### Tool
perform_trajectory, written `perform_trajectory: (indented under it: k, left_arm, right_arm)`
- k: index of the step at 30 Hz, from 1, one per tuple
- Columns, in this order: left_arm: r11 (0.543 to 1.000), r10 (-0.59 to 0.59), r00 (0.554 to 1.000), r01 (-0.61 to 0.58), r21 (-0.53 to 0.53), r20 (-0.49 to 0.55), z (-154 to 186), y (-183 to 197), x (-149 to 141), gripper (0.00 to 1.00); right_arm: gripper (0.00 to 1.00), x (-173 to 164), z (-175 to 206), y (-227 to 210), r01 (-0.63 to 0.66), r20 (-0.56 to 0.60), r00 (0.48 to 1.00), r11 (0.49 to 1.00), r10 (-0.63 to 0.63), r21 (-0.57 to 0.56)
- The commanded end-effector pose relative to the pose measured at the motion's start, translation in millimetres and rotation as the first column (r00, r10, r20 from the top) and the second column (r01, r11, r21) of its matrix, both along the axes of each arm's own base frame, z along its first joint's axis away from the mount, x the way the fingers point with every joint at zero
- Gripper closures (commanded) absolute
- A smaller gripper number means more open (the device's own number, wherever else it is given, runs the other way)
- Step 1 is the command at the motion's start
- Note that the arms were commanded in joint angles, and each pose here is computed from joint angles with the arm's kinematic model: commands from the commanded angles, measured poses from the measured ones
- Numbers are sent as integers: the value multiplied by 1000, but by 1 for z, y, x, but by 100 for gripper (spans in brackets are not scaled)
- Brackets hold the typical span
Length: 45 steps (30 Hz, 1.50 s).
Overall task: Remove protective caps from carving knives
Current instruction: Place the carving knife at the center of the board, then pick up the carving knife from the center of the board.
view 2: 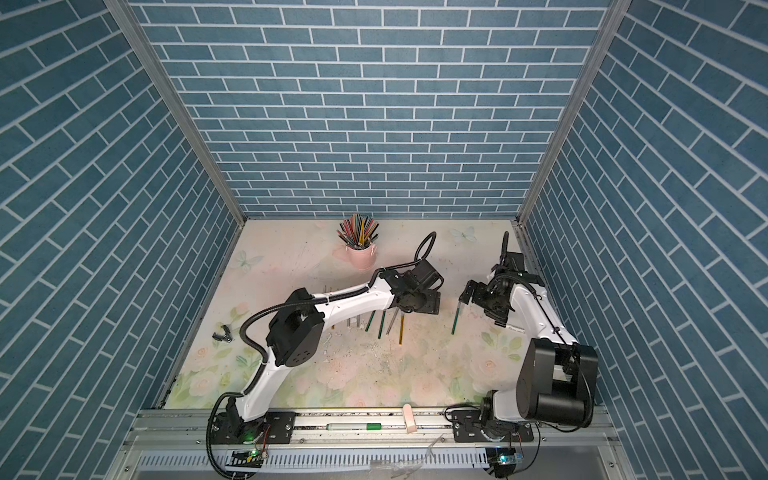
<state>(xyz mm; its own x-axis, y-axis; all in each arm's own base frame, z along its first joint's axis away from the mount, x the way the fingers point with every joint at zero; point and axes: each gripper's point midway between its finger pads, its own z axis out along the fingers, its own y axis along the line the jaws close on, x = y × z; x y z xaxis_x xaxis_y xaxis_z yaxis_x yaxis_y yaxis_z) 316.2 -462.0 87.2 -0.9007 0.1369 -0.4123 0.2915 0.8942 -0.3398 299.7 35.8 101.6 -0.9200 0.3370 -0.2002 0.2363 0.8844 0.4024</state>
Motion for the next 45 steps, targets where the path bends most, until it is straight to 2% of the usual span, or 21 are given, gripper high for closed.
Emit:
perform_trajectory:
  k: [1,2,3,12,16,23,28,34,45]
  left_arm:
    - [998,27,998,-29,49,48,23,28,-1,11]
    - [997,22,999,-25,68,42,23,34,-5,4]
    - [996,26,999,-29,81,35,22,41,-8,1]
    - [976,24,997,-8,216,-70,-7,82,-50,1]
    - [966,-3,996,27,259,-93,-20,77,-62,9]
    - [949,-5,992,43,311,-124,-39,70,-65,33]
    - [933,0,992,46,358,-127,-46,72,-60,42]
    - [917,27,990,31,398,-140,-56,80,-58,51]
    - [925,52,985,15,381,-166,-69,85,-56,56]
  right_arm:
    - [2,4,1,-1,-9,-5,1000,1000,9,3]
    - [2,6,2,0,-12,-4,1000,1000,12,9]
    - [2,8,2,0,-14,-1,1000,1000,14,10]
    - [2,25,13,3,-24,44,999,999,23,27]
    - [3,28,14,6,-33,52,998,998,30,46]
    - [5,27,15,8,-47,58,997,997,44,54]
    - [6,25,14,9,-55,58,997,997,51,54]
    - [7,26,15,11,-58,67,996,996,53,73]
    - [8,29,14,14,-61,75,996,994,54,96]
